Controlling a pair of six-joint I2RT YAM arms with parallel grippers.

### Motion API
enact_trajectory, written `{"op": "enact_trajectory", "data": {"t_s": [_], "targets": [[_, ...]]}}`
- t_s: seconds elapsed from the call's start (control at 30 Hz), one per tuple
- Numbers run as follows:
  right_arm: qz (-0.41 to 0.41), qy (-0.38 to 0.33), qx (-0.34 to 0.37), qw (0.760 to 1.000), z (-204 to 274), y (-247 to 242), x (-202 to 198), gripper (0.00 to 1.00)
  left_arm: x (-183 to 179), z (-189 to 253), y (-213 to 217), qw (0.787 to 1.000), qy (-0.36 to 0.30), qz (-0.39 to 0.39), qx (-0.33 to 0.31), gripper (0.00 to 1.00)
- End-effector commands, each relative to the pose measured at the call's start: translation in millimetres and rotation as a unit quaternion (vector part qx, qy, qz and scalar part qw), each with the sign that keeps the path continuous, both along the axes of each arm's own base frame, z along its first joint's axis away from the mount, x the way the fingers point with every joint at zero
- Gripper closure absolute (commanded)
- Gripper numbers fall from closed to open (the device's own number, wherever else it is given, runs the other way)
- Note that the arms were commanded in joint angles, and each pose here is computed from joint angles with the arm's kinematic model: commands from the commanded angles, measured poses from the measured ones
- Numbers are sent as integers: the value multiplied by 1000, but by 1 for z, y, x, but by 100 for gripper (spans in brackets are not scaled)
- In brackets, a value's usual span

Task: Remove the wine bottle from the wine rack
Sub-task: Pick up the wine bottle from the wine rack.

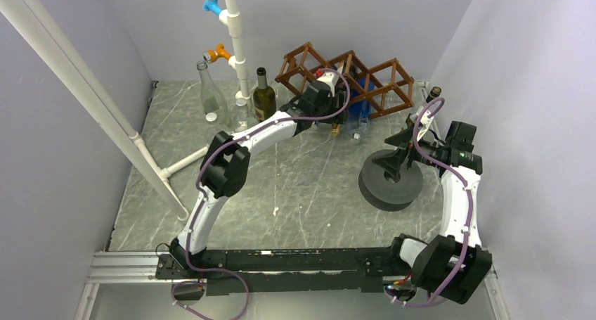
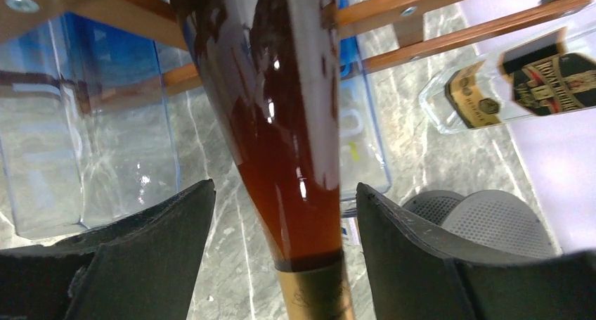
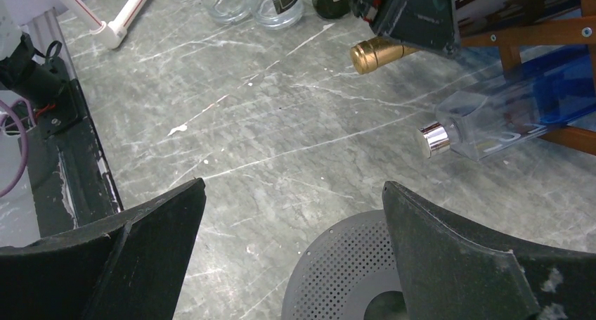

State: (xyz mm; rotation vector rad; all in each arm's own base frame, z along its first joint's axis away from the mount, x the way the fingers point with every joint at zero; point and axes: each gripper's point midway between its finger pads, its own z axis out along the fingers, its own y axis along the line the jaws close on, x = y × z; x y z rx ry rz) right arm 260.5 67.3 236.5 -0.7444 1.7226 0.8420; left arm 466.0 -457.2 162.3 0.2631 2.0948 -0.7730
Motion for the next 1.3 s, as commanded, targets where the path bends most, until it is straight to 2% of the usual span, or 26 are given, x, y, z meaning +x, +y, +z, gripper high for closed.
{"op": "enact_trajectory", "data": {"t_s": [0.0, 0.57, 0.8, 1.0, 1.2, 1.27], "targets": [[9, -25, -8, 1000, 8, 1, 2, 0, 7, 16, -12, 1000, -16, 1, -26, 23], [9, -26, -13, 1000, 8, 1, 2, 0, 13, -4, -19, 999, 6, 11, -33, 32], [10, -27, -15, 999, 7, 1, 2, 0, 16, -1, -17, 999, 3, 24, -33, 42], [9, -28, -16, 999, 7, 1, 2, 0, 14, 7, -18, 999, 0, 21, -39, 63], [9, -29, -18, 999, 7, 1, 2, 0, 12, 29, -15, 999, -19, 17, -46, 98], [9, -28, -18, 999, 7, 1, 2, 0, 11, 39, -14, 998, -31, 14, -49, 100]]}}
